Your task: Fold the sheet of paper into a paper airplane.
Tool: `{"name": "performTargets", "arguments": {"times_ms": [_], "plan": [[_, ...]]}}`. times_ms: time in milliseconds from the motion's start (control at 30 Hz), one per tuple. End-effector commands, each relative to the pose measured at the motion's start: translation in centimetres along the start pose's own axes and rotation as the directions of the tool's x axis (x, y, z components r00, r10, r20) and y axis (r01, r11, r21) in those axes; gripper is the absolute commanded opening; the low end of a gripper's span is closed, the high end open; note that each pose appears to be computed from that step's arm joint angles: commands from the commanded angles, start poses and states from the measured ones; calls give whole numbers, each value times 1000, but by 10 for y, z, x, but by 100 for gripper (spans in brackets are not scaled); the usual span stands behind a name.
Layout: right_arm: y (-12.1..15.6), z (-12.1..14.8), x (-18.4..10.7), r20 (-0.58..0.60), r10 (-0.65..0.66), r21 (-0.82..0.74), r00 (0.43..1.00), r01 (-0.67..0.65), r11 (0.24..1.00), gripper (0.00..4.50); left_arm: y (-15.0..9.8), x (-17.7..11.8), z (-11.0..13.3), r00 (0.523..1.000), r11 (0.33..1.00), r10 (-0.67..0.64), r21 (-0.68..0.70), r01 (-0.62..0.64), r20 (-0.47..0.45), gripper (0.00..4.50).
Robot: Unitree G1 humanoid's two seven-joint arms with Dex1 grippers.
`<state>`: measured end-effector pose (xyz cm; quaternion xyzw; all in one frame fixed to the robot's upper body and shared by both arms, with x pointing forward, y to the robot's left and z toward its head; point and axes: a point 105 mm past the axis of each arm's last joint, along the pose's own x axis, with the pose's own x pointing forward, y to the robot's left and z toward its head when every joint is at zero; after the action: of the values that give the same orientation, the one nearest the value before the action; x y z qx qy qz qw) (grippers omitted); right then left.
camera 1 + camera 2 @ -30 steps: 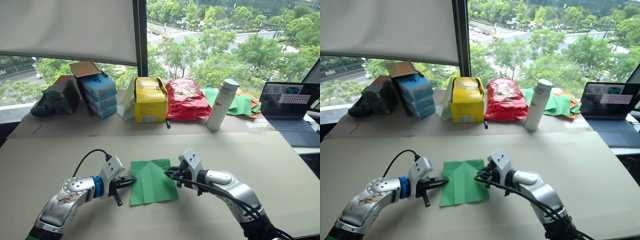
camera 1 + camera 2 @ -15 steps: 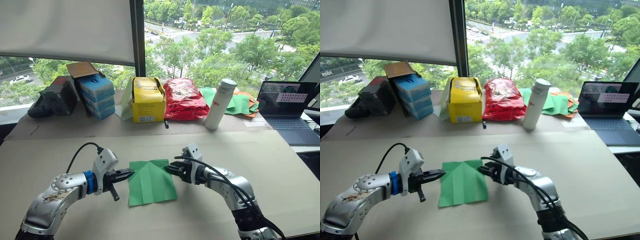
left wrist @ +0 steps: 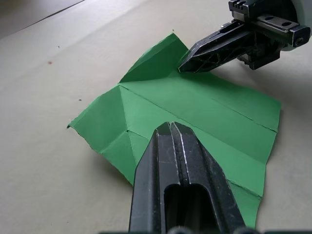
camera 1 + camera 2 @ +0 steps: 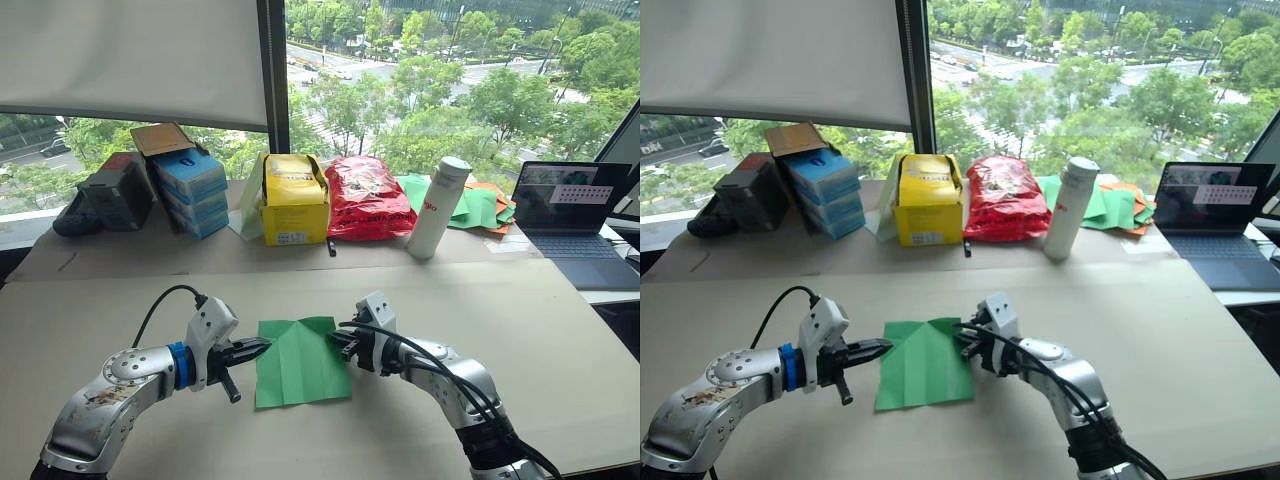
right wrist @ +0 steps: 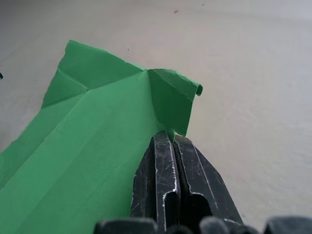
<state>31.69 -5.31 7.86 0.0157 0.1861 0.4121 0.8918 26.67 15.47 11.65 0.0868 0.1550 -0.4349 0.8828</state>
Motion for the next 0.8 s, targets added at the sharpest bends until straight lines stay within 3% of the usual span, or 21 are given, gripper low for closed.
{"name": "performTargets", "arguments": {"times_ms": [33,233,367,467,633,800], "plan": [[15,17,-9,82,10,-163,997,3,987,4,-1,0,9,1000,999,-12,31,12,23,0],[40,6,-19,39,23,-538,999,1,843,4,0,4,15,999,999,-43,26,42,33,0],[36,-4,-19,-25,-26,-697,999,1,717,4,0,7,17,997,997,-72,19,72,30,0],[29,-9,-18,-66,-66,-762,996,-8,647,4,2,12,22,995,996,-92,14,91,36,0],[31,-8,-17,-72,-89,-807,993,-5,591,4,10,25,34,994,994,-103,37,101,46,0],[32,-3,-19,-40,-111,-808,993,33,588,4,10,34,43,993,993,-106,55,103,56,0]]}}
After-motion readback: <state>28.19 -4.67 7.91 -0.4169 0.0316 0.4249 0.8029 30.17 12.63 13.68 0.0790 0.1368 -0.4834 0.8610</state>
